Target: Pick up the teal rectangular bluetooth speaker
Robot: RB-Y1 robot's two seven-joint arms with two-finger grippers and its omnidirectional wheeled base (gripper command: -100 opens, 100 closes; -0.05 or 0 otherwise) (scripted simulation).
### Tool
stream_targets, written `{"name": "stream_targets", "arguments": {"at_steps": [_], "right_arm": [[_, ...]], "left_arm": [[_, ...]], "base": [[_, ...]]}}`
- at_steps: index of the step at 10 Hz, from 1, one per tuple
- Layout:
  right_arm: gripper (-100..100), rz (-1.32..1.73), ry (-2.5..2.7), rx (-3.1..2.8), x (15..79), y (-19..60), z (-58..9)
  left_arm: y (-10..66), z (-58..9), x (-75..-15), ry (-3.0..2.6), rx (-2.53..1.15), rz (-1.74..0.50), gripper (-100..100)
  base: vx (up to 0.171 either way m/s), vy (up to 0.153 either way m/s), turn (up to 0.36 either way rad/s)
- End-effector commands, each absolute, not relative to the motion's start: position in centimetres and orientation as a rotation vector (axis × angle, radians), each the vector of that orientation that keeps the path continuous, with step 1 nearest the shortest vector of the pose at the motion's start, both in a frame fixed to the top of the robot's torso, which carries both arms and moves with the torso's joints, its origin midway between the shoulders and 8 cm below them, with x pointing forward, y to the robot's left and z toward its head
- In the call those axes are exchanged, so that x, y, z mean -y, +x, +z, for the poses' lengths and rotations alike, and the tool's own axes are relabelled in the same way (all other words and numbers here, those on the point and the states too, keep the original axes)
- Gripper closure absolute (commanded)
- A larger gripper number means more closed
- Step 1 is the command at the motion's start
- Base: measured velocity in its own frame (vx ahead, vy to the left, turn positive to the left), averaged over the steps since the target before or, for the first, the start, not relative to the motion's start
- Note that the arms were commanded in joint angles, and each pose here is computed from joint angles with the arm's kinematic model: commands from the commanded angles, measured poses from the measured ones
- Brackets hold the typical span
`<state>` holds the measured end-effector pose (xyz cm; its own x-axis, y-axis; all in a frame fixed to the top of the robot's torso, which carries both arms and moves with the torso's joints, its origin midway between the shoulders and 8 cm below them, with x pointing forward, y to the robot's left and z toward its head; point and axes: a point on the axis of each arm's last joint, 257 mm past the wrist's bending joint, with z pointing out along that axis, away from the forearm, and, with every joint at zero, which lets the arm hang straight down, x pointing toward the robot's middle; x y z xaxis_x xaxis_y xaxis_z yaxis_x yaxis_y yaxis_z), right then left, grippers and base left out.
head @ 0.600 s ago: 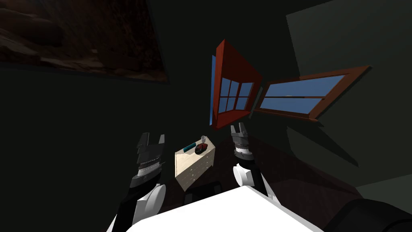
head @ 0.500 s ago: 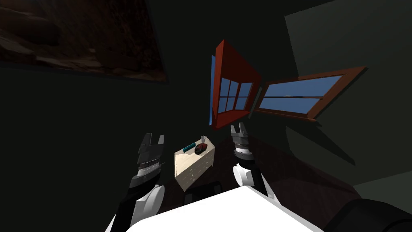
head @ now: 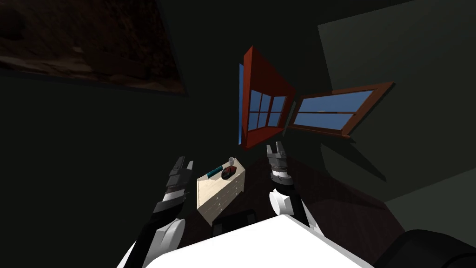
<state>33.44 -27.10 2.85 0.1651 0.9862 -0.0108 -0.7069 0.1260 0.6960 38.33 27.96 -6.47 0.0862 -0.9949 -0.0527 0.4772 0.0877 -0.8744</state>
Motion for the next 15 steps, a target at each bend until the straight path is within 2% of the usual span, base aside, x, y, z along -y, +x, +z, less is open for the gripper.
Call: {"name": "stream_targets", "arguments": {"at_steps": [1, 7, 11, 15], "right_arm": [[0, 1.326, 0.629, -0.547, 27.1, 33.4, 2.9], [0, 1.326, 0.629, -0.547, 27.1, 33.4, 2.9], [0, 1.326, 0.629, -0.547, 27.1, 33.4, 2.8], [0, 1.326, 0.629, -0.547, 27.1, 33.4, 2.8]], "left_arm": [[39.2, -9.9, -29.2, -0.884, -0.907, -1.269, -100], [40.4, -17.1, -32.5, -1.043, -1.074, -1.179, -100], [40.0, -24.6, -37.3, -1.232, -1.202, -1.066, -100], [39.4, -27.7, -39.2, -1.325, -1.252, -1.01, -100]], "base": [[0.005, -0.055, -0.161], [0.012, -0.034, -0.119], [0.027, -0.035, -0.182], [0.024, -0.021, -0.099]]}}
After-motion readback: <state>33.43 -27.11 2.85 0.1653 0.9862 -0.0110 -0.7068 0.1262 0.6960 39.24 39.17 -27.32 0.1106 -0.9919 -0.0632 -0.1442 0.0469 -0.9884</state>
